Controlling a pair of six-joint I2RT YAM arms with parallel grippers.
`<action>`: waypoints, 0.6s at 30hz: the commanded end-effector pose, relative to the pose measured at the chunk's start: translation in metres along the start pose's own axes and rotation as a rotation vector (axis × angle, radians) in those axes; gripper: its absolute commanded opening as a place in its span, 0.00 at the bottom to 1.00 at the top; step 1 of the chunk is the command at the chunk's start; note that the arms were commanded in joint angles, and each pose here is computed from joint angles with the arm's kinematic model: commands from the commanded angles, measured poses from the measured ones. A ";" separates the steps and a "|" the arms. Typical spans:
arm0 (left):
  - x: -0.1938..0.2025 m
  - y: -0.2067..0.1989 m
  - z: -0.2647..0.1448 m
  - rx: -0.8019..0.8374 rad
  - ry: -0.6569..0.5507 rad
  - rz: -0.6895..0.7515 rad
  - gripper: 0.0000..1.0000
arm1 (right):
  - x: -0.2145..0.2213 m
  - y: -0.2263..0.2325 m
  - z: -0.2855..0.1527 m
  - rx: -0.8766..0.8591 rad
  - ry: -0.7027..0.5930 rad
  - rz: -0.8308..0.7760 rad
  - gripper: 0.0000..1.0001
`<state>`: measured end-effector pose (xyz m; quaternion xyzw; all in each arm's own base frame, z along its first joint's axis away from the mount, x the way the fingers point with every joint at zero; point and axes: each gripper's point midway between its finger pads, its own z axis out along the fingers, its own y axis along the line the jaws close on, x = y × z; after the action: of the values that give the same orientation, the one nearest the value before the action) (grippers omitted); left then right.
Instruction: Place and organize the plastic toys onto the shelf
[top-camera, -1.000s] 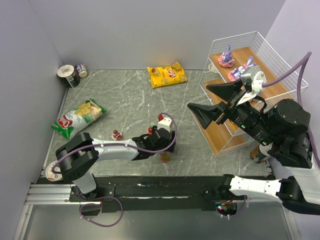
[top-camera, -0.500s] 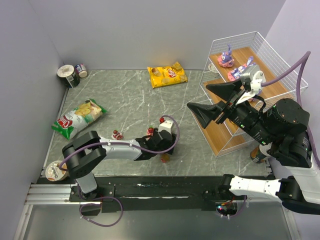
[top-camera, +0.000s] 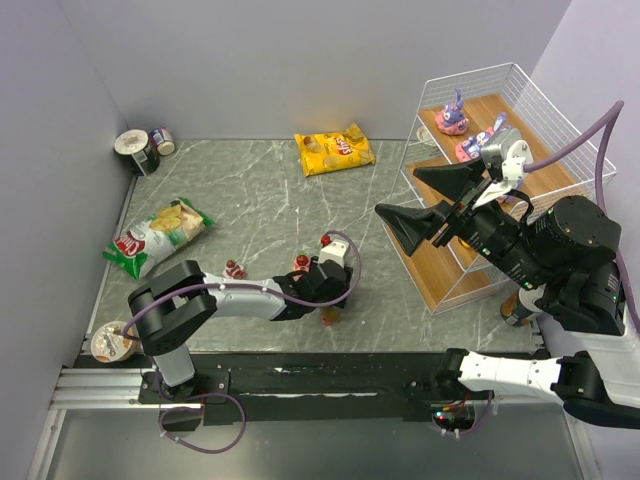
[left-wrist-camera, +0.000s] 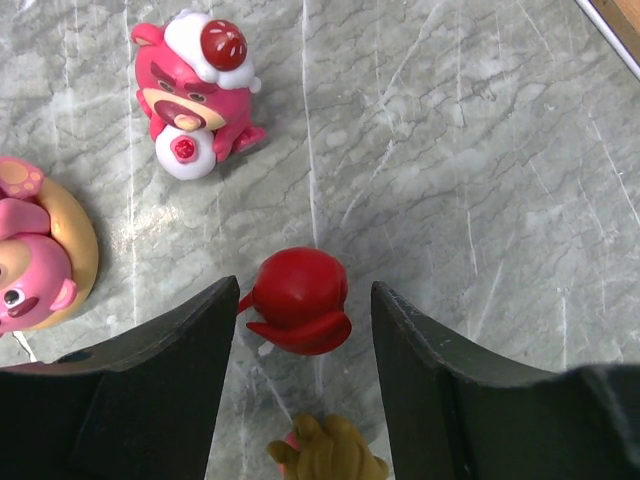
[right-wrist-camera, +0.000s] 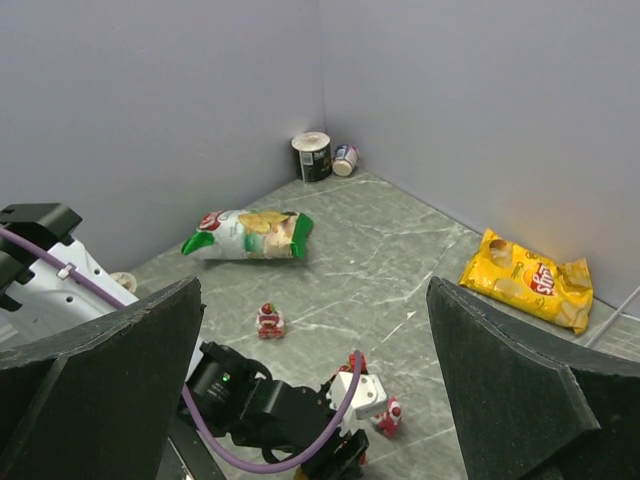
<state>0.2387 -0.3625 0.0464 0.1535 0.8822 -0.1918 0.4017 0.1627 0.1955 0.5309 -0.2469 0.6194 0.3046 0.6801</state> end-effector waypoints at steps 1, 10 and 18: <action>-0.021 -0.012 0.004 0.020 -0.061 -0.014 0.59 | -0.017 -0.005 -0.004 0.022 -0.044 0.001 1.00; -0.026 -0.012 0.004 0.012 -0.078 -0.009 0.35 | -0.017 -0.005 -0.003 0.024 -0.043 -0.003 1.00; -0.046 -0.025 -0.006 0.059 -0.090 0.019 0.04 | -0.023 -0.008 -0.006 0.033 -0.056 -0.003 1.00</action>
<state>0.2431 -0.3676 0.0503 0.1614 0.8780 -0.1897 0.4087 0.1641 0.1928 0.5345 -0.2418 0.6193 0.3000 0.6840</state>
